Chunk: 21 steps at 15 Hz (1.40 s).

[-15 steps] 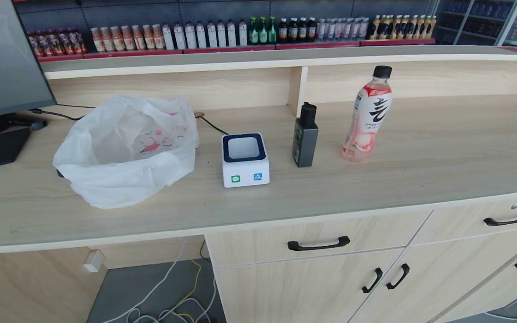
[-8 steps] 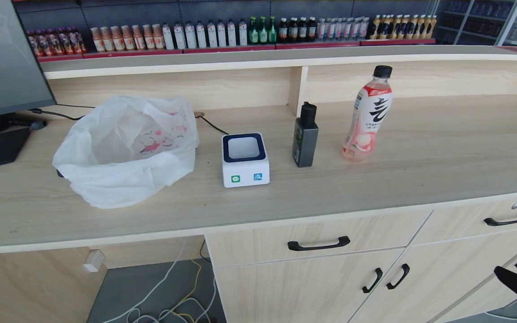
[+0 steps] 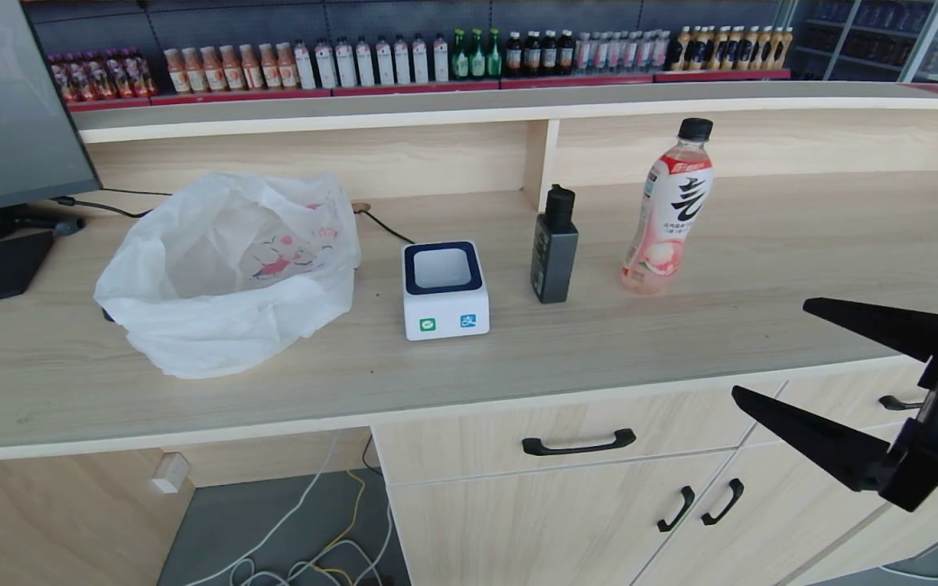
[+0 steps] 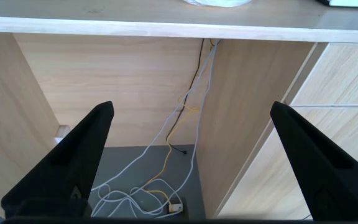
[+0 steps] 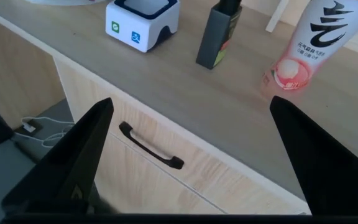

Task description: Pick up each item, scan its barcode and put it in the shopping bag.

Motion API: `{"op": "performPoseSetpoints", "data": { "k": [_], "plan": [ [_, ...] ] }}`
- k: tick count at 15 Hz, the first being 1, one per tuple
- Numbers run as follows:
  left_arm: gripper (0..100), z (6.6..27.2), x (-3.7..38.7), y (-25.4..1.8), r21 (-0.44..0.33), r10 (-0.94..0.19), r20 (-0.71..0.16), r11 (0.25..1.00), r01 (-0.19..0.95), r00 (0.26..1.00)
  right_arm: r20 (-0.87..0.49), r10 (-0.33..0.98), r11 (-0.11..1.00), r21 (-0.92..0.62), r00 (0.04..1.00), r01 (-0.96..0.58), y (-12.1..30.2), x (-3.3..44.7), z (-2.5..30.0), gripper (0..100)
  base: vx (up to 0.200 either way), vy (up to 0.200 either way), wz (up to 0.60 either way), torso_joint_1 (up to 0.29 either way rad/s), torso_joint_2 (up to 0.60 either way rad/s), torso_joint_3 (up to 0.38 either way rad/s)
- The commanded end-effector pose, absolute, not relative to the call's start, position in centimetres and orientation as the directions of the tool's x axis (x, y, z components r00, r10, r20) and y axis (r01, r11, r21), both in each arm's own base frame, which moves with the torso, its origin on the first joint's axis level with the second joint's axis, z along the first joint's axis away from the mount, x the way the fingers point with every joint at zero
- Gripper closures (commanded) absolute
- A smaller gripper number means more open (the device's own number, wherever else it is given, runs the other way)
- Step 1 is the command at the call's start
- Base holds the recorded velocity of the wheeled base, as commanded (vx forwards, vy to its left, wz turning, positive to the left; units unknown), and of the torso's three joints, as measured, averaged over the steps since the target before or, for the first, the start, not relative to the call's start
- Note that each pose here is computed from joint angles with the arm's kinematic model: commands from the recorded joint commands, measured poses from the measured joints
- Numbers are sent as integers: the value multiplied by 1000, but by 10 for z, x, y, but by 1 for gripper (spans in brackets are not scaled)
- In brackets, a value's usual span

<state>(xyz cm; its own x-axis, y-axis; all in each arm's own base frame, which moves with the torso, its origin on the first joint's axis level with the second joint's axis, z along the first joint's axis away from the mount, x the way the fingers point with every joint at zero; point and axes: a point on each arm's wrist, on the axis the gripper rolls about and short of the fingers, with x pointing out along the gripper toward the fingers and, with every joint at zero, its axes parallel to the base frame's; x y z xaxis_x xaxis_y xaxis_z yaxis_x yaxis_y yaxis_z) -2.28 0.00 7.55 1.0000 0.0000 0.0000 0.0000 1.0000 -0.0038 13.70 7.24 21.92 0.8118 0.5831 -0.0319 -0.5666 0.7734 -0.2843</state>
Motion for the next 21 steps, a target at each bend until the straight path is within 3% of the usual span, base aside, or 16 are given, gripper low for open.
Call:
{"op": "performPoseSetpoints", "data": {
  "k": [1,10,13,15,21],
  "plan": [
    [0,75,-23,0,-5,0,0,1000,0,1000,-78,597,759,-270,799,-593,92,150,209,0,0,0,0,0,0,0],
    [0,75,-23,0,-5,-2,0,1000,2,1000,-62,446,860,-246,893,-447,101,161,208,0,0,0,0,0,0,0],
    [0,75,-23,0,-5,0,0,1000,0,1000,23,378,908,-204,925,-366,116,184,211,0,0,0,0,0,0,0],
    [0,75,-23,0,-5,0,0,1000,0,1000,82,217,972,-108,973,-208,148,206,212,0,0,0,0,0,0,0],
    [0,75,-23,0,-5,0,0,1000,0,1000,123,185,979,60,975,-194,188,252,213,0,0,0,0,0,0,0]
  ]
}}
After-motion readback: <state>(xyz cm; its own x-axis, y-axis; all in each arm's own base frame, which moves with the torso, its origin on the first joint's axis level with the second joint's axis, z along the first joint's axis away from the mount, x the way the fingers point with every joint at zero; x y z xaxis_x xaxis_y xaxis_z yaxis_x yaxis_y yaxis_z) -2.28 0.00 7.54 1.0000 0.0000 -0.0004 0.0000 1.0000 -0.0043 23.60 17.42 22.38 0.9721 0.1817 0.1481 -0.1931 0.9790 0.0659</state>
